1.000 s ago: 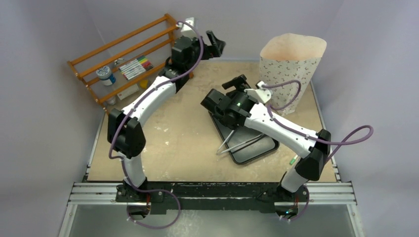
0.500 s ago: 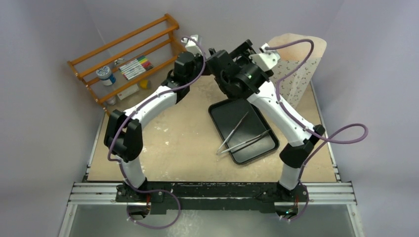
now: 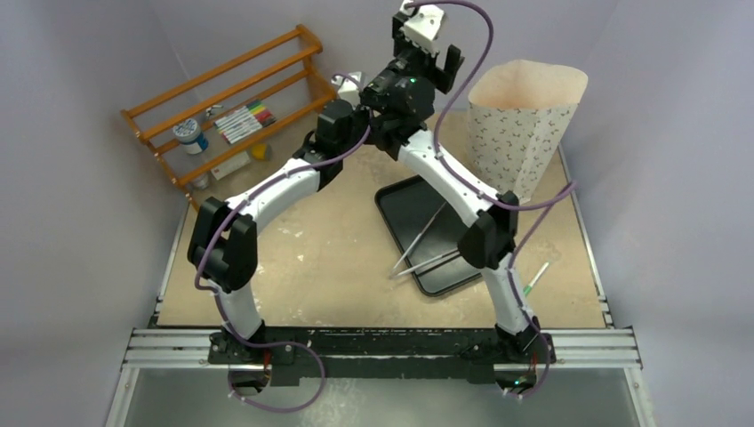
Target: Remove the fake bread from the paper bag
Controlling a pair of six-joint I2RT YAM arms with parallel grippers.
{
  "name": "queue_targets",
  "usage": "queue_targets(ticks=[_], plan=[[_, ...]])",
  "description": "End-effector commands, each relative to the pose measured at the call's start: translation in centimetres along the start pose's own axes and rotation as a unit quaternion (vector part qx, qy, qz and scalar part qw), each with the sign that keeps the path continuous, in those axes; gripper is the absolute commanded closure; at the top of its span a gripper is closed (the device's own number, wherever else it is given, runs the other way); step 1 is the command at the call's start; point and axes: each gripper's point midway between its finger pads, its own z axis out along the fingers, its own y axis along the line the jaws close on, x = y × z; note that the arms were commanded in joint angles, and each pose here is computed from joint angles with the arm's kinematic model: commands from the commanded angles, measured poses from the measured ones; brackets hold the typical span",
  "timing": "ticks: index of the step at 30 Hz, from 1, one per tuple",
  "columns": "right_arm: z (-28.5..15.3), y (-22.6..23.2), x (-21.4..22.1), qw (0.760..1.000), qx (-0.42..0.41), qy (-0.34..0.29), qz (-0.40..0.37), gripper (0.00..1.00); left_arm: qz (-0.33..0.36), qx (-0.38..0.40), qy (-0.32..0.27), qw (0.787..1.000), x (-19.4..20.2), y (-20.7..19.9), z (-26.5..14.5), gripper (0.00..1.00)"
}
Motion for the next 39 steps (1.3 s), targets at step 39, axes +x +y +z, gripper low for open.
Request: queue_targets(ticks=[39], plan=[[-18.3,-1.4,-14.6,0.966,-0.257,-0.024,0.028,0.04,-0.002,-0.005,0.001,1.000,2.5,-1.9,2.8,0.00]])
